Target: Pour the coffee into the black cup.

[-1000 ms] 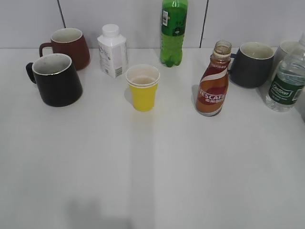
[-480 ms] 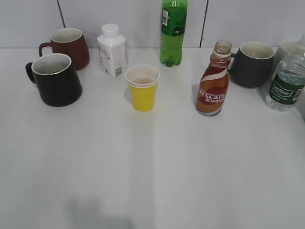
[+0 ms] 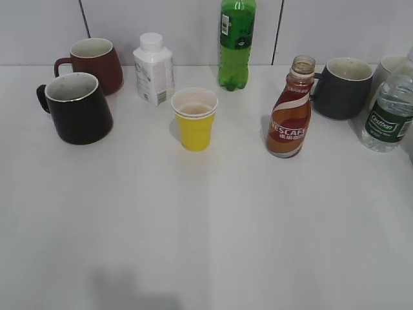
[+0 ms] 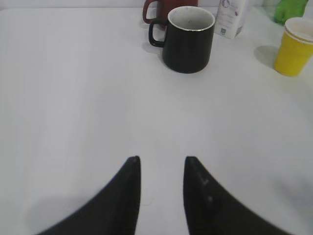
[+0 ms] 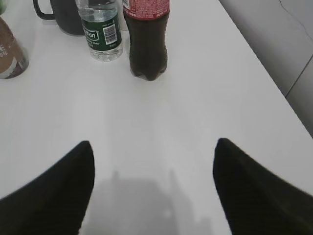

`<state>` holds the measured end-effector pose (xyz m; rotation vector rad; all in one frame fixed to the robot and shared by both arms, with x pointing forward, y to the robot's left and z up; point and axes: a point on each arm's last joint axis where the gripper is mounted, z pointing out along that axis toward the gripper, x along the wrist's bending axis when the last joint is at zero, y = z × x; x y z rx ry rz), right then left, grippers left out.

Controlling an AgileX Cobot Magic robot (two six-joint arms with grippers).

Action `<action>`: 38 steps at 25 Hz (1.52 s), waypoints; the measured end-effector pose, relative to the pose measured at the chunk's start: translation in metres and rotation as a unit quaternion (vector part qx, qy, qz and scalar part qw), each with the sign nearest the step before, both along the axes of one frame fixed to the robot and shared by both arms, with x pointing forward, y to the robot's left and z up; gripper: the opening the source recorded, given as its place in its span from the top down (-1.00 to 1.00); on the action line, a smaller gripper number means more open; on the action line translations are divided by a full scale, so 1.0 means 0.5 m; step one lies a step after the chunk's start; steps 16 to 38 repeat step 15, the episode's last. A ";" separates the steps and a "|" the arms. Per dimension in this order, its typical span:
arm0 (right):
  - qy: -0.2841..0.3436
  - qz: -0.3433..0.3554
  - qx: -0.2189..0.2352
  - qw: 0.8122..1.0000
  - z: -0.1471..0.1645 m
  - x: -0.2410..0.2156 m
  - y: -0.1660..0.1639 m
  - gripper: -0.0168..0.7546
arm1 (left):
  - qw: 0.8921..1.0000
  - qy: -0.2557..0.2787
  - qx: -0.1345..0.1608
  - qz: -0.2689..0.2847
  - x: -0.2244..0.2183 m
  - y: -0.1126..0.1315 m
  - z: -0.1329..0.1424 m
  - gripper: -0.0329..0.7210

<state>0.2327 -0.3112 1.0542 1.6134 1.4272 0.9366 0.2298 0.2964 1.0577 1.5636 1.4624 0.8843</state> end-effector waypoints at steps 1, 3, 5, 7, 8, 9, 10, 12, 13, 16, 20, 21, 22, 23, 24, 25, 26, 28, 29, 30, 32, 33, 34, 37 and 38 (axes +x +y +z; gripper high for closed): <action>0.000 0.000 0.000 1.000 0.000 0.000 0.000 -0.57 | 1.000 0.000 0.000 0.002 0.000 0.000 0.000 0.29; 0.000 0.000 0.000 1.000 0.000 0.000 0.000 -0.57 | 1.000 0.000 0.000 0.009 0.000 0.000 0.000 0.29; 0.000 0.000 0.000 1.000 0.000 0.000 0.000 -0.57 | 1.000 0.000 0.000 0.017 0.000 -0.001 0.000 0.29; 0.000 0.000 0.000 1.000 0.000 0.000 0.000 -0.57 | 1.000 0.000 0.000 0.023 0.000 -0.001 0.000 0.29; 0.000 0.000 0.000 1.000 0.000 0.000 0.000 -0.57 | 1.000 0.000 0.000 0.025 0.000 -0.001 0.000 0.29; 0.000 0.000 0.000 1.000 0.000 0.000 0.000 -0.57 | 1.000 0.000 0.000 0.025 0.000 -0.001 0.000 0.29; 0.000 0.000 0.000 1.000 0.000 0.000 0.000 -0.57 | 1.000 0.000 0.000 0.025 0.000 -0.001 0.000 0.29; 0.000 0.000 0.000 1.000 0.000 0.000 0.000 -0.57 | 1.000 0.000 0.000 0.025 0.000 -0.001 0.000 0.29; 0.000 0.000 0.000 1.000 0.000 0.000 0.000 -0.57 | 1.000 0.000 0.000 0.025 0.000 -0.001 0.000 0.29; 0.000 0.000 0.000 1.000 0.000 0.000 0.000 -0.57 | 1.000 0.000 0.000 0.025 0.000 -0.001 0.000 0.29; 0.000 0.000 0.000 1.000 0.000 0.000 0.000 -0.57 | 1.000 0.000 0.000 0.025 0.000 -0.001 0.000 0.29; 0.000 0.000 0.000 1.000 0.000 0.000 0.000 -0.57 | 1.000 0.000 0.000 0.025 0.000 -0.001 0.000 0.29; 0.000 0.000 0.000 1.000 0.000 0.000 0.000 -0.57 | 1.000 0.000 0.000 0.025 0.000 -0.001 0.000 0.29; 0.000 0.000 0.000 1.000 0.000 0.000 0.000 -0.57 | 1.000 0.000 0.000 0.025 0.000 -0.001 0.000 0.29; 0.000 0.000 0.000 1.000 0.000 0.000 0.000 -0.57 | 1.000 0.000 0.000 0.025 0.000 -0.001 0.000 0.29; 0.000 0.000 0.000 1.000 0.000 0.000 0.000 -0.57 | 1.000 0.000 0.000 0.025 0.000 -0.001 0.000 0.29; 0.000 0.000 0.000 1.000 0.000 0.000 0.000 -0.57 | 1.000 0.000 0.000 0.025 0.000 -0.001 0.000 0.29; 0.000 0.000 0.000 1.000 0.000 0.000 0.000 -0.57 | 1.000 0.000 0.000 0.025 0.000 -0.001 0.000 0.29; 0.000 0.000 0.000 1.000 0.000 0.000 0.000 -0.57 | 1.000 0.000 0.000 0.025 0.000 -0.001 0.000 0.29; 0.000 0.000 0.000 1.000 0.000 0.000 0.000 -0.57 | 1.000 0.000 0.000 0.025 0.000 -0.001 0.000 0.29; 0.000 0.000 0.000 1.000 0.000 0.000 0.000 -0.57 | 1.000 0.000 0.000 0.025 0.000 -0.001 0.000 0.29; 0.000 0.000 0.000 1.000 0.000 0.000 0.000 -0.57 | 1.000 0.000 0.000 0.025 0.000 -0.001 0.000 0.29; 0.000 0.000 0.000 1.000 0.000 0.000 0.000 -0.57 | 1.000 0.000 0.000 0.025 0.000 -0.001 0.000 0.29; 0.000 0.000 0.000 1.000 0.000 0.000 0.000 -0.57 | 1.000 0.000 0.000 0.025 0.000 -0.001 0.000 0.29; 0.000 0.000 0.000 1.000 0.000 0.000 0.000 -0.57 | 1.000 0.000 0.000 0.025 0.000 -0.001 0.000 0.29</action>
